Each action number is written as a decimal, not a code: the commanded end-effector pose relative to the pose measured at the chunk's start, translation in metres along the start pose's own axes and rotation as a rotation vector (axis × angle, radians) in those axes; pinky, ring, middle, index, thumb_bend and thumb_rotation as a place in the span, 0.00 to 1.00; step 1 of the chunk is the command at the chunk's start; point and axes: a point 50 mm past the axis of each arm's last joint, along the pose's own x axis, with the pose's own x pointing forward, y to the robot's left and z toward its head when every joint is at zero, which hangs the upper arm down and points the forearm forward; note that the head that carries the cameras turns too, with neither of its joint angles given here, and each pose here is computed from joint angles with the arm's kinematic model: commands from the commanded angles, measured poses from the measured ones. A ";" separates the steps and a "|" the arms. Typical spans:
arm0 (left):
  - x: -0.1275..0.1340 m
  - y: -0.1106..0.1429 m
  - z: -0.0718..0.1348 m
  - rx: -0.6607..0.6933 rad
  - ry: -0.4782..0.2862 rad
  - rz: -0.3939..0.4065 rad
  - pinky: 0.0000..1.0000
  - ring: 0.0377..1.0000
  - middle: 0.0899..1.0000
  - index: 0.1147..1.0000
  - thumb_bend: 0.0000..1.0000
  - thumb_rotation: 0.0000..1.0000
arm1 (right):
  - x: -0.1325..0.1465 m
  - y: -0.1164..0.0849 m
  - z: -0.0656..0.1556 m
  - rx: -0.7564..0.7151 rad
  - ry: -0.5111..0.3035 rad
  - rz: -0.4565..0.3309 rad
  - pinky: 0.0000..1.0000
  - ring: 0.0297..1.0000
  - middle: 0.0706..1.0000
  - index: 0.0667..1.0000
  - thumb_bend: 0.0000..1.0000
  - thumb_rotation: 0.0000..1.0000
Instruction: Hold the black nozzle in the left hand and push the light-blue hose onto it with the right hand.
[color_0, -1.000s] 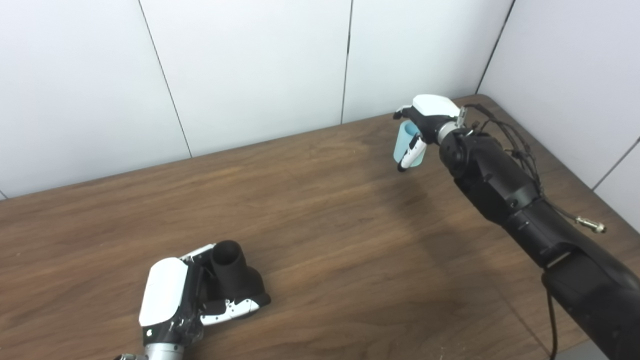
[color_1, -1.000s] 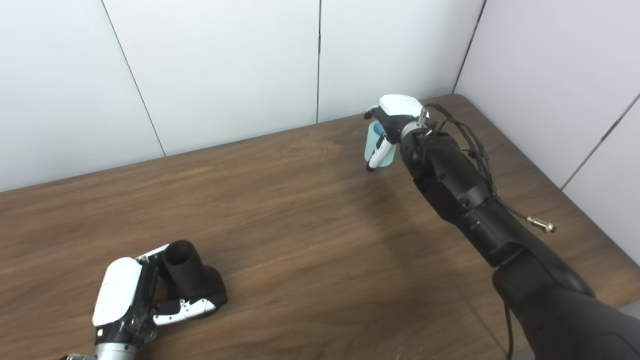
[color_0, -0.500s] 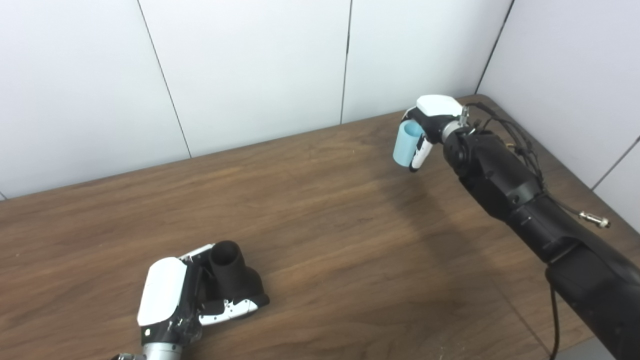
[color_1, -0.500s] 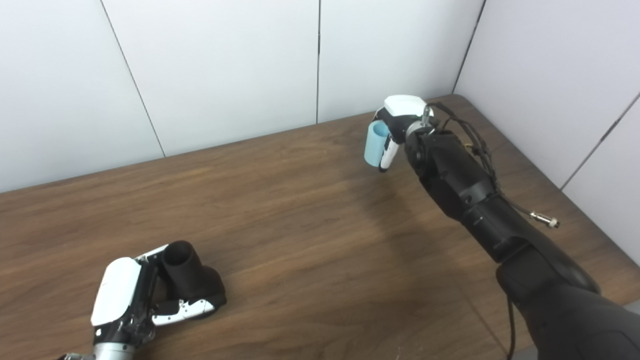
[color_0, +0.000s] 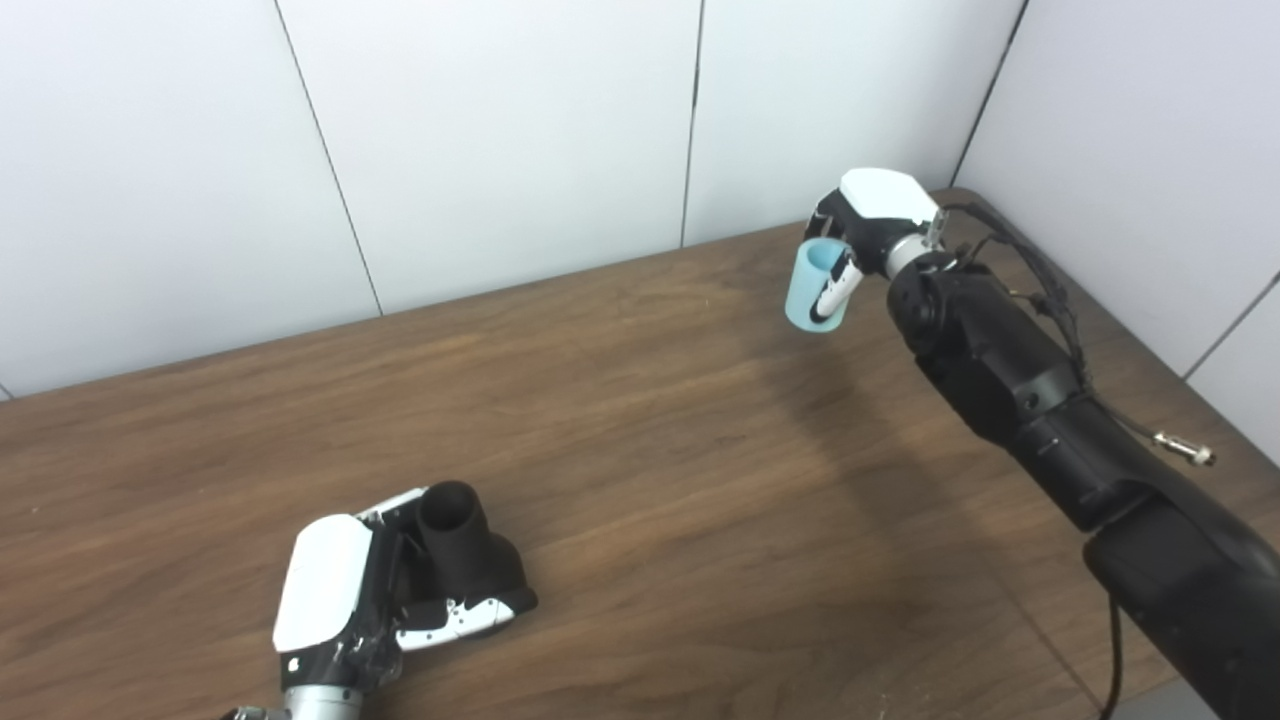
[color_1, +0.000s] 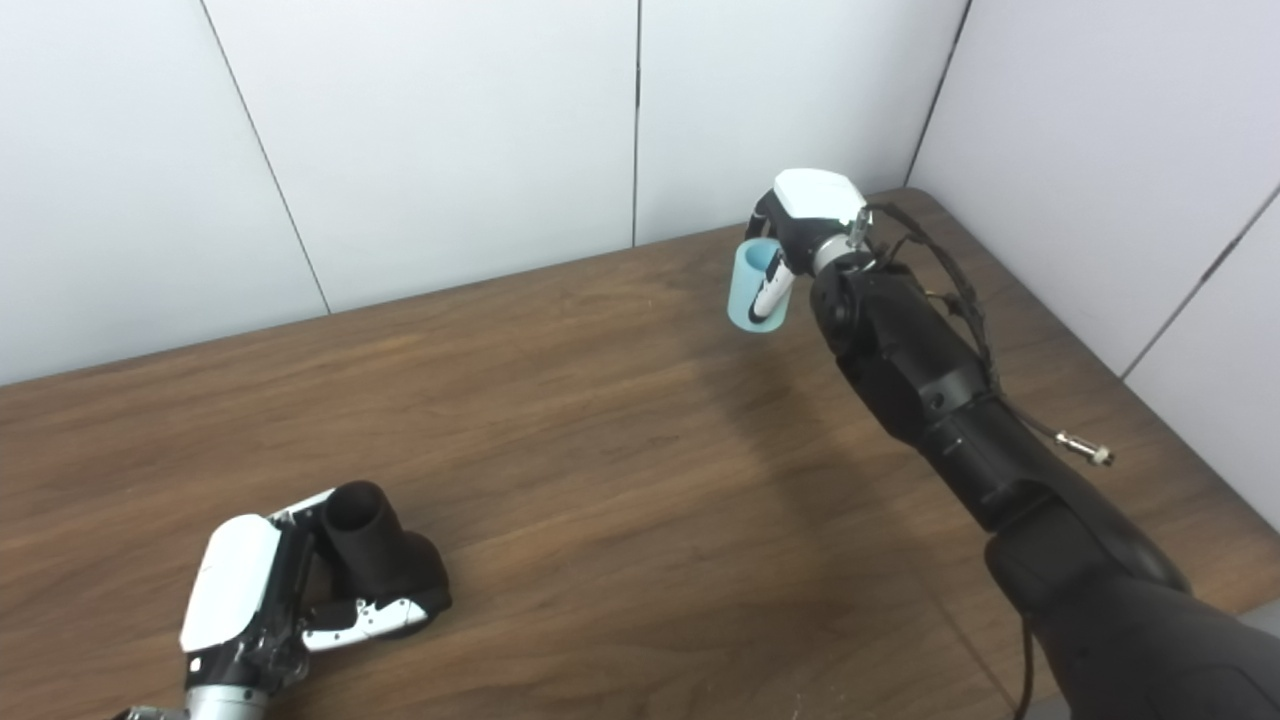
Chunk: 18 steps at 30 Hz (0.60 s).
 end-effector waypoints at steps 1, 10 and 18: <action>-0.019 -0.010 -0.026 0.045 0.112 -0.104 0.45 0.48 0.43 0.42 0.52 0.00 | 0.005 -0.026 -0.002 -0.020 -0.014 -0.089 0.45 0.47 0.42 0.47 0.53 0.00; -0.018 -0.009 -0.026 0.036 0.115 -0.097 0.46 0.49 0.43 0.42 0.52 0.00 | 0.004 -0.024 -0.006 -0.002 0.009 -0.070 0.30 0.34 0.39 0.49 0.52 0.00; -0.019 -0.009 -0.023 0.041 0.125 -0.100 0.46 0.49 0.43 0.42 0.52 0.00 | -0.006 -0.030 -0.007 0.027 -0.050 -0.110 0.29 0.34 0.39 0.49 0.52 0.00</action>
